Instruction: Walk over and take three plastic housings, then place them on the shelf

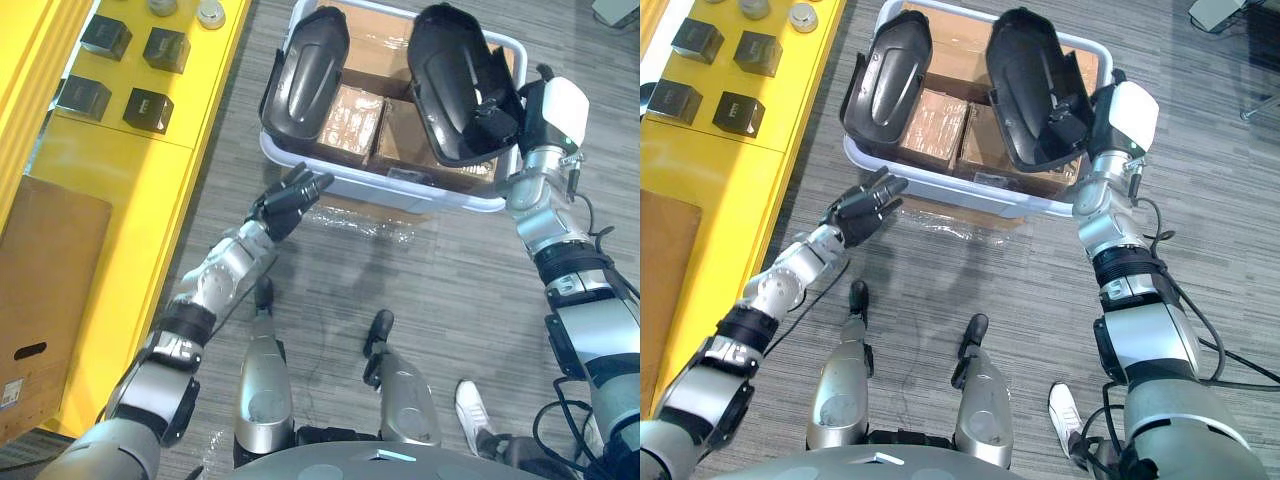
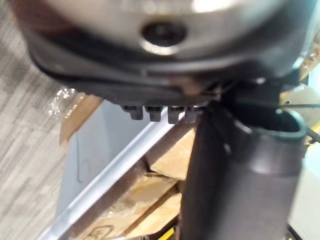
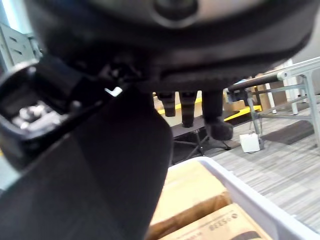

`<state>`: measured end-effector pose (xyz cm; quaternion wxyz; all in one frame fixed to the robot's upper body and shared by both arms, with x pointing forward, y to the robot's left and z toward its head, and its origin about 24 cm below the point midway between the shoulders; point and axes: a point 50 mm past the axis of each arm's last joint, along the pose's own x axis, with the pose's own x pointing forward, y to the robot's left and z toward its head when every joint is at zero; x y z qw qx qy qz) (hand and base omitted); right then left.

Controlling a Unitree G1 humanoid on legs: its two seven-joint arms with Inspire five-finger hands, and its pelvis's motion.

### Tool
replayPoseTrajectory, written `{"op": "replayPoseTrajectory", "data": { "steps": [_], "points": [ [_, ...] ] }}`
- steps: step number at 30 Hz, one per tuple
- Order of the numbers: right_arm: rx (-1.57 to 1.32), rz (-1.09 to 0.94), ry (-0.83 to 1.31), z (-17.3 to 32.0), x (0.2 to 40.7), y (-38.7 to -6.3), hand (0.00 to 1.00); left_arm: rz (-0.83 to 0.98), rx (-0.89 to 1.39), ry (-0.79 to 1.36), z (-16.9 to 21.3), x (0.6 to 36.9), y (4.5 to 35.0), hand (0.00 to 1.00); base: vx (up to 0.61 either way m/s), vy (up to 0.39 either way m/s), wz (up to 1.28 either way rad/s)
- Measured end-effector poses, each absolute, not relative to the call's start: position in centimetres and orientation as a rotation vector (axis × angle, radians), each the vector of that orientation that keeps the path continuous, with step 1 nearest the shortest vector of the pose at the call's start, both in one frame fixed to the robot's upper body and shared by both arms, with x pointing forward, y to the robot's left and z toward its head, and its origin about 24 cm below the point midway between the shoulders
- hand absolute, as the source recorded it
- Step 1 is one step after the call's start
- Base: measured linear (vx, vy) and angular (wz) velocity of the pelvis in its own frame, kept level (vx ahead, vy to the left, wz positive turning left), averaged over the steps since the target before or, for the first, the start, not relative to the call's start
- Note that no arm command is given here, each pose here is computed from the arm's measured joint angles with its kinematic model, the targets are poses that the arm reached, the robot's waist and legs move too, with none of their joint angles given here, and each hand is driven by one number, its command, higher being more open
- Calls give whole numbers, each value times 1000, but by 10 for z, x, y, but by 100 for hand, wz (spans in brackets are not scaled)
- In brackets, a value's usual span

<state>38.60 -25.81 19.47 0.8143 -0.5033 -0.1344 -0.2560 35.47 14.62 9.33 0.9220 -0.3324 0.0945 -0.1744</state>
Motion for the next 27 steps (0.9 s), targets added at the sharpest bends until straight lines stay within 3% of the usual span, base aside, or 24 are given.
{"op": "replayPoseTrajectory", "data": {
  "steps": [9, 27],
  "points": [
    [-1122, -452, -563, 208, 386, -214, 0, -413, -895, 160, 125, 371, 138, 100, -5, -14, -4],
    [-1088, -193, -735, 166, 371, -137, 0, -456, -887, 156, 137, 381, 109, 100, -8, -15, -4]
  ]
}}
